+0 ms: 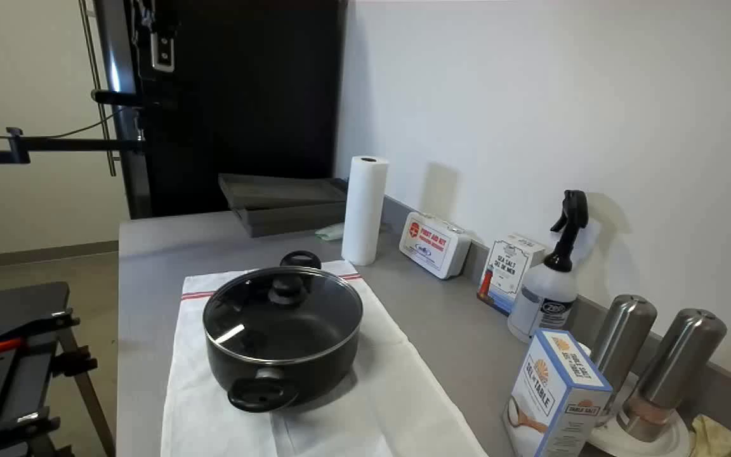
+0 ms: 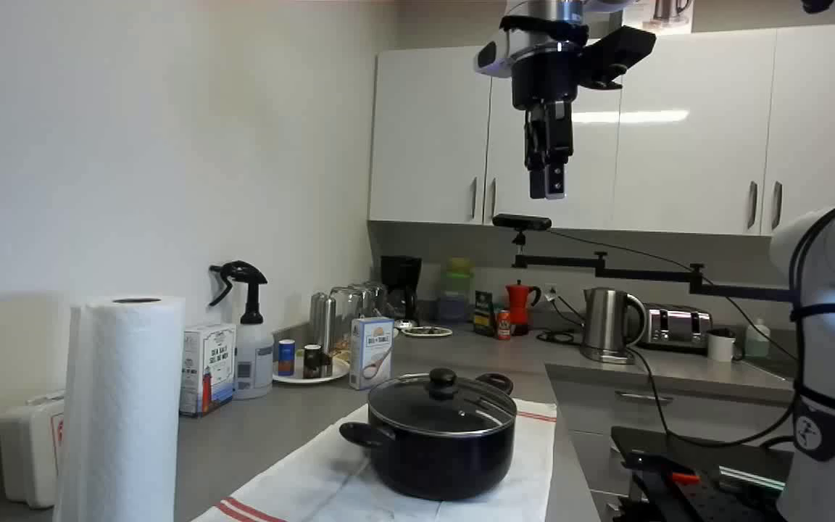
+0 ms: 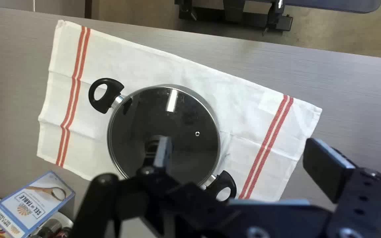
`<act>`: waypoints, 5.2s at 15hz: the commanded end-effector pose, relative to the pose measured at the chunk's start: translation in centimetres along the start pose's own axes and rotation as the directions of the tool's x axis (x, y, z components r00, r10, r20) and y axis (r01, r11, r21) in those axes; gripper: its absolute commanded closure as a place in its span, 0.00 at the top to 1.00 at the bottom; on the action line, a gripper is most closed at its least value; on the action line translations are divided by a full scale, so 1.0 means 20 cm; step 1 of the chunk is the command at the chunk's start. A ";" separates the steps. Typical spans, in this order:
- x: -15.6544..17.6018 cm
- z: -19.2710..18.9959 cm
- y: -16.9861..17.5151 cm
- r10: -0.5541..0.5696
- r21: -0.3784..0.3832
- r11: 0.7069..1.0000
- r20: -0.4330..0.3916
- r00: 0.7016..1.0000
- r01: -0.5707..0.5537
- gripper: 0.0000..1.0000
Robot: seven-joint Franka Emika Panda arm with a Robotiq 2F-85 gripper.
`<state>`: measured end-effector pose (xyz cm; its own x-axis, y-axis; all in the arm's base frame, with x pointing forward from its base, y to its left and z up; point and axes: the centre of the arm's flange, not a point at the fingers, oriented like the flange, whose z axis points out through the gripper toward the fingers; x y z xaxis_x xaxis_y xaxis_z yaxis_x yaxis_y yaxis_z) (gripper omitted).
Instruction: Remove the glass lid from the top of the black pot.
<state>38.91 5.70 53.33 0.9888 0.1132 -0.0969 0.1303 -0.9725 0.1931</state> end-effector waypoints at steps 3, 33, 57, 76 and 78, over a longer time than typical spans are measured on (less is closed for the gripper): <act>0.00 0.00 0.00 0.000 0.000 1.000 0.000 1.000 0.000 1.00; 0.35 0.71 0.45 0.129 0.194 0.974 -0.031 0.991 -0.120 1.00; 0.65 1.36 0.63 0.188 0.234 0.957 -0.045 0.981 -0.172 1.00; 0.75 1.50 0.65 0.194 0.220 0.959 -0.040 0.980 -0.181 0.73; 0.76 1.50 0.66 0.195 0.220 0.958 -0.040 0.980 -0.182 0.59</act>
<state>52.64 -11.14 25.32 0.9963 -0.0793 -0.0323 -0.0796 -0.9968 -0.0107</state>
